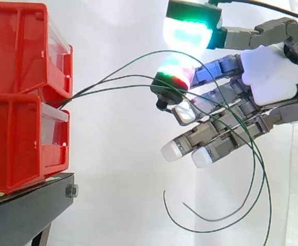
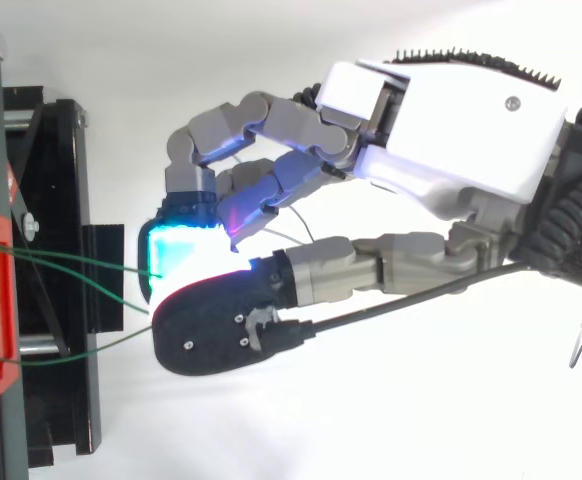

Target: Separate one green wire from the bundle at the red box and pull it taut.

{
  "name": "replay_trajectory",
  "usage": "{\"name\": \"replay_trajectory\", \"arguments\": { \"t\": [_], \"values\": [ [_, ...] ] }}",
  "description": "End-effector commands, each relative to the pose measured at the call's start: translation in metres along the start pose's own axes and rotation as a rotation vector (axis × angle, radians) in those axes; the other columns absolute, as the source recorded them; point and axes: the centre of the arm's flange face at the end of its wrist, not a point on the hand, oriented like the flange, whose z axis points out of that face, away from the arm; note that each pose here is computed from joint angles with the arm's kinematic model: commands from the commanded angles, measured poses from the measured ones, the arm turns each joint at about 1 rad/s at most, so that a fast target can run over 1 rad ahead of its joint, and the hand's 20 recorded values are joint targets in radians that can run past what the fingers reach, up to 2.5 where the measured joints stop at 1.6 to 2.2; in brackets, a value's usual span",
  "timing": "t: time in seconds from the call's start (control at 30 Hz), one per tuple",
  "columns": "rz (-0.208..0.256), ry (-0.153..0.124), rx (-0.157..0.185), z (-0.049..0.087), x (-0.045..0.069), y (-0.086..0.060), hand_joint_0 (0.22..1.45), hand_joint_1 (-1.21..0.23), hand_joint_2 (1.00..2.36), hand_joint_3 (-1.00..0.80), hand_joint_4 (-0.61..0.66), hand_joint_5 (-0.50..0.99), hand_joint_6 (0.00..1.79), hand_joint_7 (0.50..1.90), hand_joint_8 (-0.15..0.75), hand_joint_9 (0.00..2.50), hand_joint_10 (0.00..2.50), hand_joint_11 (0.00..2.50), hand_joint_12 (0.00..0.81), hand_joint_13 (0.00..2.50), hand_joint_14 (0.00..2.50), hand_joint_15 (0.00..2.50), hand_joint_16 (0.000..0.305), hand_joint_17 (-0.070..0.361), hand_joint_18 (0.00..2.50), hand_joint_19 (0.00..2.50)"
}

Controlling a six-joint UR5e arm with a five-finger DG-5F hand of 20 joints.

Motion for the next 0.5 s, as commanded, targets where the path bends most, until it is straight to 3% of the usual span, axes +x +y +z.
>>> {"name": "replay_trajectory", "arguments": {
  "t": [0.0,0.47],
  "values": [
    [-0.001,0.001,0.000,-0.0001,0.0009,-0.0004,0.57,-0.71,1.01,-0.32,0.07,-0.13,0.86,1.25,0.247,0.93,0.02,0.74,0.385,0.58,0.01,0.36,0.052,0.118,0.52,0.49],
    [-0.001,0.000,0.000,-0.0001,0.0007,-0.0004,0.57,-0.76,1.02,-0.11,-0.03,-0.11,0.88,1.23,0.255,1.03,0.02,0.76,0.400,0.66,0.01,0.39,0.056,0.125,0.62,0.49]
  ]
}}
